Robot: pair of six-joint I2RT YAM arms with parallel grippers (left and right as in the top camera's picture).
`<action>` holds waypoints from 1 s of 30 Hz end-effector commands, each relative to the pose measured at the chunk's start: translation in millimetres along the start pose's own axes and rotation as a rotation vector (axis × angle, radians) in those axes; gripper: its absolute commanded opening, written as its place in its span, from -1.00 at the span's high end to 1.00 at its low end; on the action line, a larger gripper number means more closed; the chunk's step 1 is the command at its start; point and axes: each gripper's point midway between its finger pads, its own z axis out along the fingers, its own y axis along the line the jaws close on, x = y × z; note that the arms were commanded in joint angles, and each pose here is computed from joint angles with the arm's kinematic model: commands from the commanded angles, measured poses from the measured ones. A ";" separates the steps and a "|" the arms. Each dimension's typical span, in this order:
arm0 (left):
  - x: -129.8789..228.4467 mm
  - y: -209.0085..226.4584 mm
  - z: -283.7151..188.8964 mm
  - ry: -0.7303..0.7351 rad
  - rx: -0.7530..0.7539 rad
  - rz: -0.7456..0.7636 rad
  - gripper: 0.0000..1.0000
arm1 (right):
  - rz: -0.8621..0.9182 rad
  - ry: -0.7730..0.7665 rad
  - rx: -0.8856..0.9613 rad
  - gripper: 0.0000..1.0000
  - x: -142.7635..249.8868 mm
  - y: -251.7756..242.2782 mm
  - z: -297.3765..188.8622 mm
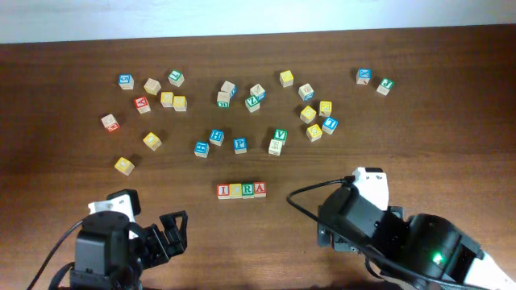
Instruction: Spell out ICRA
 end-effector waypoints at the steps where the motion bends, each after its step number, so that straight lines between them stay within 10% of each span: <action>1: -3.0 0.8 0.9 -0.017 -0.003 -0.041 -0.98 | -0.001 -0.005 0.060 -0.97 -2.7 -0.5 9.5; 21: -0.8 2.2 1.0 -0.008 -0.009 -0.041 -0.98 | -0.195 -0.163 -0.178 -0.97 -64.5 56.1 19.0; 30: -0.7 2.2 1.0 -0.008 -0.010 -0.041 -0.98 | -0.054 -0.394 -0.336 -0.96 -81.5 -7.8 49.5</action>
